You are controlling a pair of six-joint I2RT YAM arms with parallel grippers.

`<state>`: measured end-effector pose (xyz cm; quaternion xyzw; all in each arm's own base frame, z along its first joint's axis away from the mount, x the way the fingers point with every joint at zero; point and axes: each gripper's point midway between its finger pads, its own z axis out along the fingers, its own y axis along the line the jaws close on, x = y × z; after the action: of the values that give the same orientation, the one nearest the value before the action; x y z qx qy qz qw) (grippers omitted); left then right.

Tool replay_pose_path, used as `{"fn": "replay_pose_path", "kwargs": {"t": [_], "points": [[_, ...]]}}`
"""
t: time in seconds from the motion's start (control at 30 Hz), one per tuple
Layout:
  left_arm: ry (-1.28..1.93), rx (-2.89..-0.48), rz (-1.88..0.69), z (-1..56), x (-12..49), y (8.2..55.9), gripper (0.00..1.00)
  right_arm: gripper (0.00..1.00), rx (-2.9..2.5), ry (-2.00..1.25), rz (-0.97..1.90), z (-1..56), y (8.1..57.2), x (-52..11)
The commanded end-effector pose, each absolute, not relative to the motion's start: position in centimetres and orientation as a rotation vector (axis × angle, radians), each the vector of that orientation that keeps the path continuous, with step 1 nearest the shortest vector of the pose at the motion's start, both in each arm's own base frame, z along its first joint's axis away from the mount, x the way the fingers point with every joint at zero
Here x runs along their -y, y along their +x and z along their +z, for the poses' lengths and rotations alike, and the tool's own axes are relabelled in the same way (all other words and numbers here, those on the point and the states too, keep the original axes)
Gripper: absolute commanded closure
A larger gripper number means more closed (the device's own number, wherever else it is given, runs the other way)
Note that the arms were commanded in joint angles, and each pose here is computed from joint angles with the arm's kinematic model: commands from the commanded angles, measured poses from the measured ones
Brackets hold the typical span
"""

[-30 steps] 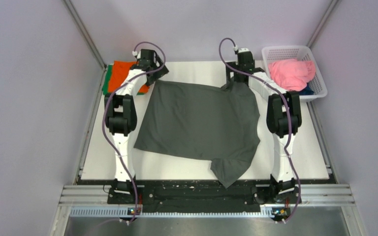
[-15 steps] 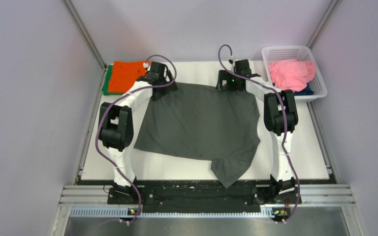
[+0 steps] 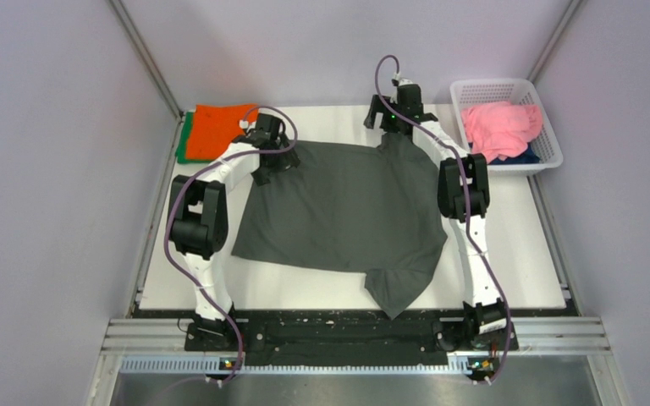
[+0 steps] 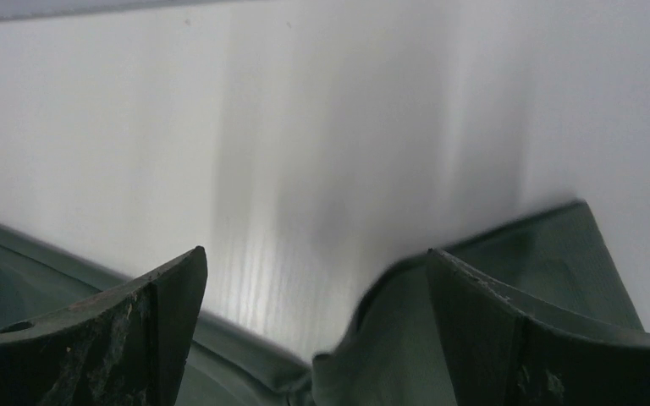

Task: Fold and stack the t-shirts
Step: Flatten out the tshirt

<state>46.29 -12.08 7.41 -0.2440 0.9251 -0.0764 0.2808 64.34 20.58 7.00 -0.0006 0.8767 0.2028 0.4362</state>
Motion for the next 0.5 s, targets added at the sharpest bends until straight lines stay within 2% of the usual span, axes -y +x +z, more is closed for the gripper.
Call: {"fn": "replay_pose_path", "kwargs": {"t": [0.0, 0.27, 0.37, 0.47], "points": [[-0.657, -2.472, -0.183, 7.8, 11.8, 46.3, 0.01, 0.01, -2.154, 0.048, 0.339, 14.1, 61.7, -17.5], [-0.629, -2.548, -0.111, 6.5, 11.0, 44.3, 0.01, 0.01, -2.474, 0.174, 0.207, 8.3, 45.8, -12.6], [-0.602, -2.594, -0.145, 5.1, 11.7, 43.9, 0.01, 0.01, -2.540, 0.178, 0.156, 5.7, 43.1, -11.6], [-0.584, -2.629, -0.159, 4.1, 12.1, 44.1, 0.01, 0.01, -2.576, 0.178, 0.099, 4.1, 43.1, -11.0]]}}
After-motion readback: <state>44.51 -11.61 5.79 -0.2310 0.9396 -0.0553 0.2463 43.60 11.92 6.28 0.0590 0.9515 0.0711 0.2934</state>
